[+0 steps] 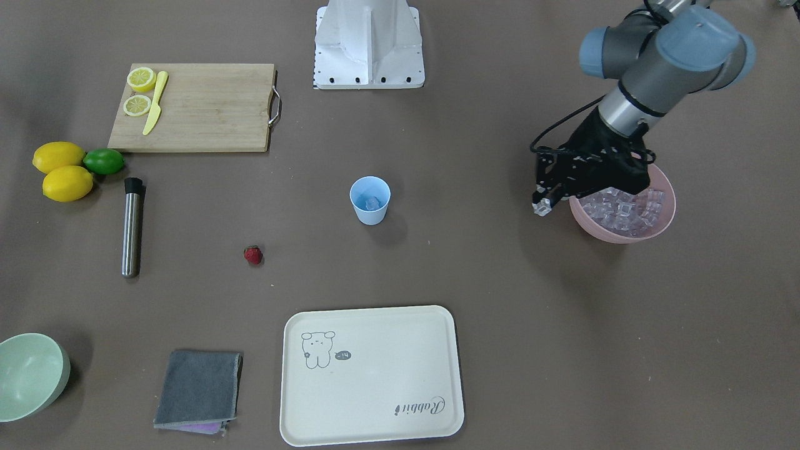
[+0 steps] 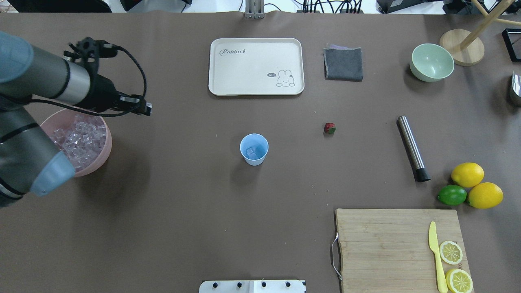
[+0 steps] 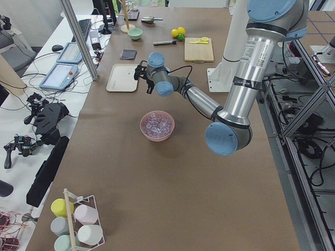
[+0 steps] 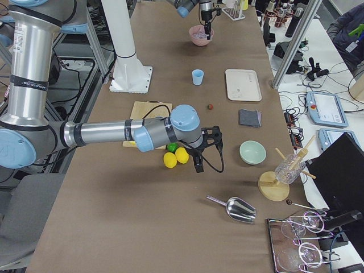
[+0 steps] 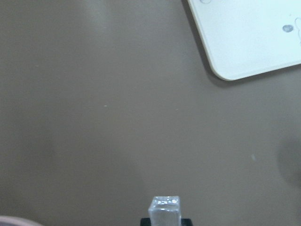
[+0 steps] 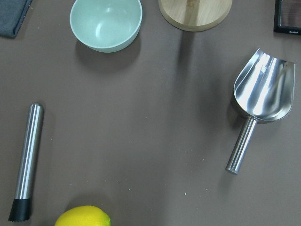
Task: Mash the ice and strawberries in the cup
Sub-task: 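Carry the ice cube with the left gripper over the light-blue cup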
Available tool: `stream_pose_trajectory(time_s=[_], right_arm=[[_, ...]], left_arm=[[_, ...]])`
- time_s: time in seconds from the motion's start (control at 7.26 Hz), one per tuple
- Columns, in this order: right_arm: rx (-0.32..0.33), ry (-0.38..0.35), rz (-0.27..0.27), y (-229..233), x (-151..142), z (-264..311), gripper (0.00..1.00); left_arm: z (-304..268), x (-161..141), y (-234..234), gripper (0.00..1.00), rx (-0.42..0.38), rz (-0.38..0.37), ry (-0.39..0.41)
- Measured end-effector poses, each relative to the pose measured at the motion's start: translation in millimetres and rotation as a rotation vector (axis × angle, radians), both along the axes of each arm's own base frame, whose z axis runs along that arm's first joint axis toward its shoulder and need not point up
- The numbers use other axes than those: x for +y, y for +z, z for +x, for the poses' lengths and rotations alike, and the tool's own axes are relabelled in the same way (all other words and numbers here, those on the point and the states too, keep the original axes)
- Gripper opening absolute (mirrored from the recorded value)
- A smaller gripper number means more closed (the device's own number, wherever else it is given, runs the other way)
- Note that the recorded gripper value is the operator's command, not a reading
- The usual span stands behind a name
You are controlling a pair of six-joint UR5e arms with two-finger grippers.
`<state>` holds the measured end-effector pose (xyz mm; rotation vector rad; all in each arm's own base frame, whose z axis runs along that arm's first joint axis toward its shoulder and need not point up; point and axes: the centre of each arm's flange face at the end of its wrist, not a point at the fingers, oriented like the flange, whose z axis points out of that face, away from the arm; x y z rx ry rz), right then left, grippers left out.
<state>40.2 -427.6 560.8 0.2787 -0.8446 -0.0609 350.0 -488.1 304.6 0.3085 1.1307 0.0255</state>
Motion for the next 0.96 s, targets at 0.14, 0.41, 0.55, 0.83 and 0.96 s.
stream_pose_trajectory(time_s=[0.14, 0.41, 0.55, 0.83, 0.96], right_arm=[[0.0, 0.0, 0.001, 0, 0, 0, 1.0], [0.0, 0.0, 0.006, -2, -1, 0, 1.0], [0.001, 0.001, 0.007, -3, -2, 0, 1.0], [0.001, 0.001, 0.011, -4, -3, 0, 1.0], [0.001, 0.001, 0.013, -5, -3, 0, 1.0]], left_arm=[[45, 16, -26, 0.0, 0.046, -0.04, -0.058], [115, 42, -73, 0.0, 0.12, -0.108, -0.145], [140, 50, -93, 0.0, 0.148, -0.133, -0.178], [172, 67, -119, 0.0, 0.189, -0.163, -0.215], [180, 73, -123, 0.53, 0.197, -0.167, -0.214]])
